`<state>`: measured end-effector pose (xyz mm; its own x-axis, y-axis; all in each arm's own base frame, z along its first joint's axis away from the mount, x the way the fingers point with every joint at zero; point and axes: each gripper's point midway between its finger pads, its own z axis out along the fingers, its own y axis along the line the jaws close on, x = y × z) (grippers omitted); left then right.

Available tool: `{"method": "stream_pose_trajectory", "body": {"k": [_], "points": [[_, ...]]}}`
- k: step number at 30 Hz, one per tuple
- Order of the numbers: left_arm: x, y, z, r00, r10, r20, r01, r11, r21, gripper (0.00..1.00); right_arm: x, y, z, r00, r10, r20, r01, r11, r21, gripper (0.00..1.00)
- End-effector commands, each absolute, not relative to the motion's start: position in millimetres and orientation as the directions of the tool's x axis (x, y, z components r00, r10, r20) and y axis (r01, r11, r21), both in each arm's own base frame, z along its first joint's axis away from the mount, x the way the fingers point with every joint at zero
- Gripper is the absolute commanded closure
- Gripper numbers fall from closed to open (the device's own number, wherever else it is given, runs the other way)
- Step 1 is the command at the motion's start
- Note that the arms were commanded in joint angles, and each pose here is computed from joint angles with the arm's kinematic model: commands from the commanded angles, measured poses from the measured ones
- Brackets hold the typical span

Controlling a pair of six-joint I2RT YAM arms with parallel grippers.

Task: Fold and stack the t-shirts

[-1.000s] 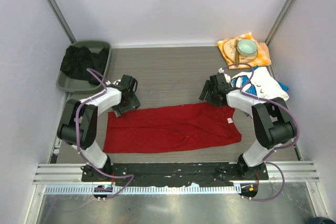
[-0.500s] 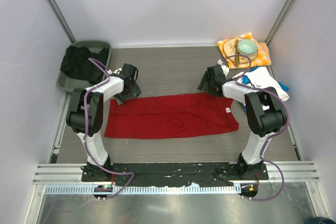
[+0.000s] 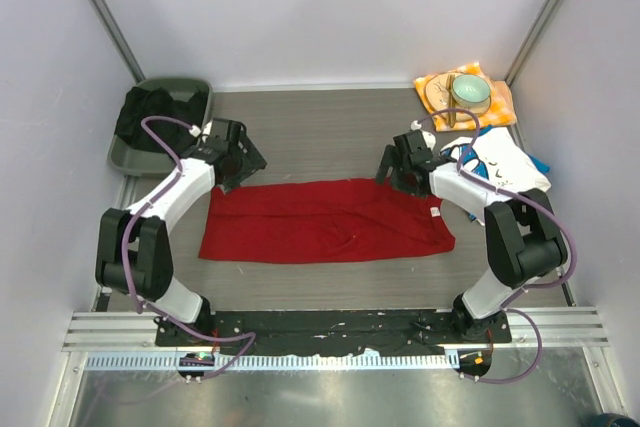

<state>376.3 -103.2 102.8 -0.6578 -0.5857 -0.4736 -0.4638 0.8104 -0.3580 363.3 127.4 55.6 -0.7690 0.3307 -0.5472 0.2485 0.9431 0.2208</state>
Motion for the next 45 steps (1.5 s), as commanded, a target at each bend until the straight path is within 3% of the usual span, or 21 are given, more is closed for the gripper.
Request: {"method": "stream_pose_trajectory", "body": {"k": [1, 5, 10, 18, 21, 28, 34, 41, 44, 45], "points": [[367, -107, 106, -0.655, -0.594, -0.467, -0.448, 0.803, -0.392, 0.18, 347, 139, 64, -0.78, 0.286, -0.556, 0.198, 0.957, 0.214, 0.15], [359, -104, 101, -0.659, -0.592, -0.465, -0.453, 0.805, -0.383, 0.18, 342, 140, 54, -0.791, 0.279, -0.544, 0.19, 0.958, 0.215, 0.35], [355, -104, 94, -0.668, -0.591, -0.452, -0.458, 0.806, -0.376, 0.18, 339, 143, 43, -0.812, 0.267, -0.519, 0.184, 0.961, 0.207, 0.49], [353, -103, 92, -0.667, -0.592, -0.452, -0.46, 0.805, -0.375, 0.18, 337, 146, 36, -0.818, 0.266, -0.509, 0.181, 0.961, 0.212, 0.56], [353, -102, 93, -0.666, -0.592, -0.454, -0.461, 0.805, -0.373, 0.18, 336, 148, 34, -0.821, 0.267, -0.505, 0.18, 0.96, 0.215, 0.64], [353, -102, 93, -0.665, -0.592, -0.456, -0.463, 0.805, -0.371, 0.18, 335, 152, 40, -0.816, 0.256, -0.519, 0.161, 0.962, 0.22, 0.92], [351, -104, 91, -0.667, -0.596, -0.448, -0.461, 0.802, -0.38, 0.18, 325, 159, 67, -0.787, 0.194, -0.585, 0.108, 0.978, 0.178, 0.99], [348, -105, 91, -0.667, -0.596, -0.446, -0.456, 0.801, -0.389, 0.18, 286, 169, 87, -0.78, 0.098, -0.618, 0.016, 0.99, 0.138, 0.99], [347, -106, 93, -0.665, -0.597, -0.448, -0.453, 0.8, -0.394, 0.19, 264, 170, 84, -0.804, 0.051, -0.592, -0.028, 0.992, 0.125, 0.94], [346, -105, 93, -0.665, -0.597, -0.449, -0.453, 0.8, -0.393, 0.19, 257, 169, 84, -0.811, 0.034, -0.584, -0.044, 0.992, 0.118, 0.87]]}}
